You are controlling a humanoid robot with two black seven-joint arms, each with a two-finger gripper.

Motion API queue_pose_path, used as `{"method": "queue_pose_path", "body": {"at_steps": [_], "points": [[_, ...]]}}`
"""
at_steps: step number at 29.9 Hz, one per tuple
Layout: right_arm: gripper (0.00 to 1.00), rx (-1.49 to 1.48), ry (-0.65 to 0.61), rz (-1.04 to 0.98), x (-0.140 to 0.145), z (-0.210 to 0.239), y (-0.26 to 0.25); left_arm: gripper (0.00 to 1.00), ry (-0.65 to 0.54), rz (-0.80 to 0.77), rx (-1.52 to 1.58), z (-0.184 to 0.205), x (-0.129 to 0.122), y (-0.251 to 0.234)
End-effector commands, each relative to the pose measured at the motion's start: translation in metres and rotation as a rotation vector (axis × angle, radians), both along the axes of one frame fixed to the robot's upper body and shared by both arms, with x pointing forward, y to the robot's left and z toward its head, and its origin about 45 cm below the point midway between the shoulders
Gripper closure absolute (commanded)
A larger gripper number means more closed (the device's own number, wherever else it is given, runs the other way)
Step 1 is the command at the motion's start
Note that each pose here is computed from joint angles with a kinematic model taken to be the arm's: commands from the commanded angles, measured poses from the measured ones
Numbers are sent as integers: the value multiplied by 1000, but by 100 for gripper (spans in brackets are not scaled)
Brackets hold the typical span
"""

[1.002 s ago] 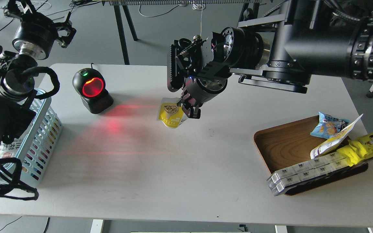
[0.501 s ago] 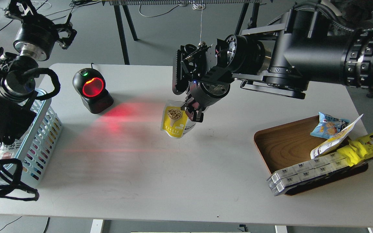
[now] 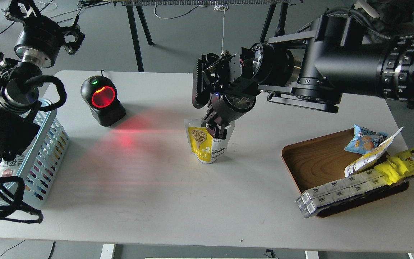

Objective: Scan snack and place in basket
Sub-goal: 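Carry the bag toward the scanner and set it upright on the table, then open the right gripper and withdraw it away from the bag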

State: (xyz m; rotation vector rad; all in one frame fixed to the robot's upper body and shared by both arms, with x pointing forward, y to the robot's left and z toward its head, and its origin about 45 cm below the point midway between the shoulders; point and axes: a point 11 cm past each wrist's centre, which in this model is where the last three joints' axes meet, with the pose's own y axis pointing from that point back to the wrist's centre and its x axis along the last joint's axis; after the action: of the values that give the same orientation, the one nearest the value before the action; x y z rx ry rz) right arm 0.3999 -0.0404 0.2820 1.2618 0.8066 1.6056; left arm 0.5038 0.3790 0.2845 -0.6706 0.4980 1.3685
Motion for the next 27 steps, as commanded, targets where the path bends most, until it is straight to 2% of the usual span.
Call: {"method": "queue_pose_path", "body": {"at_steps": [1, 7, 11, 14, 16, 20, 27], "points": [[76, 4, -6, 2, 1, 4, 2, 0, -1, -1, 0, 0, 0, 0], [58, 124, 11, -5, -8, 44, 33, 0, -5, 1, 3, 3, 1, 1], [52, 148, 39, 14, -21, 57, 44, 0, -3, -5, 6, 5, 1, 1], [46, 202, 32, -33, -14, 80, 23, 0, -11, -7, 24, 13, 1, 8], [37, 261, 39, -70, -10, 96, 7, 0, -24, -39, 71, 26, 0, 10], [7, 381, 128, -193, -11, 116, -28, 1, -49, -139, 240, 69, 2, 4], [3, 687, 342, -482, 2, 138, -82, 3, -92, -238, 500, 107, 11, -28]]}}
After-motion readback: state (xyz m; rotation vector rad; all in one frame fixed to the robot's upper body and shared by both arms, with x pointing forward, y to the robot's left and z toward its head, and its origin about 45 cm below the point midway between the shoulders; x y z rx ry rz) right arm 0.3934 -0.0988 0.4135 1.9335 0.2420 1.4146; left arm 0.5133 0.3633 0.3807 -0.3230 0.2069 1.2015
